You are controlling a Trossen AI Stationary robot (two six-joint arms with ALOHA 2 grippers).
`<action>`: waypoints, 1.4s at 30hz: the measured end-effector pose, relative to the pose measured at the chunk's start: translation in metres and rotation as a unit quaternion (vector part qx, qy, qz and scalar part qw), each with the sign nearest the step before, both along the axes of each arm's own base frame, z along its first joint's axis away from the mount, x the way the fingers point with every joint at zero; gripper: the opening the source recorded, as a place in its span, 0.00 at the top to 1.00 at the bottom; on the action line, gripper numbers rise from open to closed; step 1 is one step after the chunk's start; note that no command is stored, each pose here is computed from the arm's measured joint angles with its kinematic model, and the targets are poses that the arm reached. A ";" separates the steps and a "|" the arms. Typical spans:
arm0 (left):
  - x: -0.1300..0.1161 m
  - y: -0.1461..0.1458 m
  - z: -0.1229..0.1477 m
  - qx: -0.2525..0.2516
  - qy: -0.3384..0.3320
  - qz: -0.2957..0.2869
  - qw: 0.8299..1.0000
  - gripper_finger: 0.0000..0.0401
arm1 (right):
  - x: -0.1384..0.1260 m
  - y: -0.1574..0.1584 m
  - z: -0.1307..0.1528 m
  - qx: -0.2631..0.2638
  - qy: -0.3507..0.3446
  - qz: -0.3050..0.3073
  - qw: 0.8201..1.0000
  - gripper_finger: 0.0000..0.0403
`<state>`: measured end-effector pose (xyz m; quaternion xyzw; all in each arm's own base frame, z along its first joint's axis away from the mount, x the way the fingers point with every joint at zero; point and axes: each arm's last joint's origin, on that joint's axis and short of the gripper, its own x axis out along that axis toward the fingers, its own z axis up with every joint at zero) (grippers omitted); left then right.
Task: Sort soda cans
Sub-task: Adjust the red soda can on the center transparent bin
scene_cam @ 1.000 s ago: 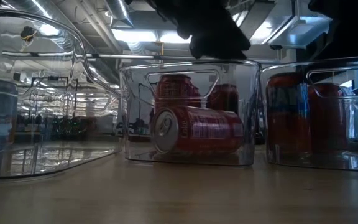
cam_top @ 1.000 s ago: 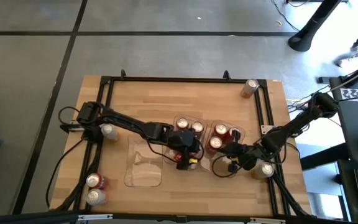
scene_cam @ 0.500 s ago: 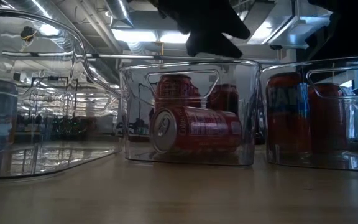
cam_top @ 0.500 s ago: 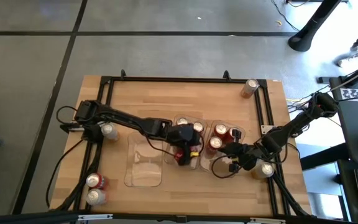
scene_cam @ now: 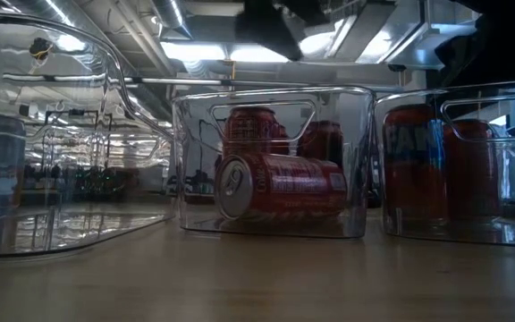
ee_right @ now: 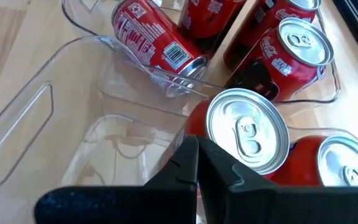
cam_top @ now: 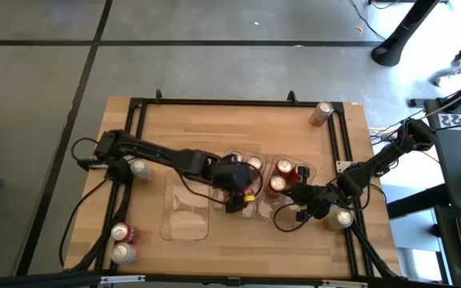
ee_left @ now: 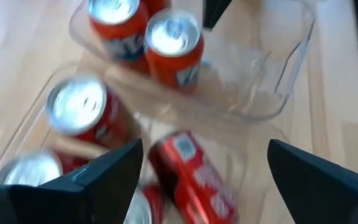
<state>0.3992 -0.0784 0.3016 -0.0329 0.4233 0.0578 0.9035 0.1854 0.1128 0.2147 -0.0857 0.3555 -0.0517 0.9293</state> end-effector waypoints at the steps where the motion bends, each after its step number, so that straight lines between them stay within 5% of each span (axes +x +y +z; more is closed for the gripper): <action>1: -0.003 -0.003 0.003 -0.001 0.009 0.013 1.000 0.17 | 0.000 0.000 0.000 -0.003 0.000 0.002 1.000 0.99; 8: -0.016 -0.006 -0.003 -0.052 0.072 0.131 0.987 0.17 | 0.000 0.000 0.000 -0.024 0.000 0.011 1.000 0.99; 20: -0.007 -0.010 -0.026 -0.111 0.097 0.218 0.965 0.17 | -0.001 -0.001 -0.001 -0.028 0.006 0.009 1.000 0.99; 42: 0.017 -0.018 -0.080 -0.168 0.163 0.233 0.944 0.17 | -0.001 -0.001 -0.001 -0.024 0.006 0.007 1.000 0.99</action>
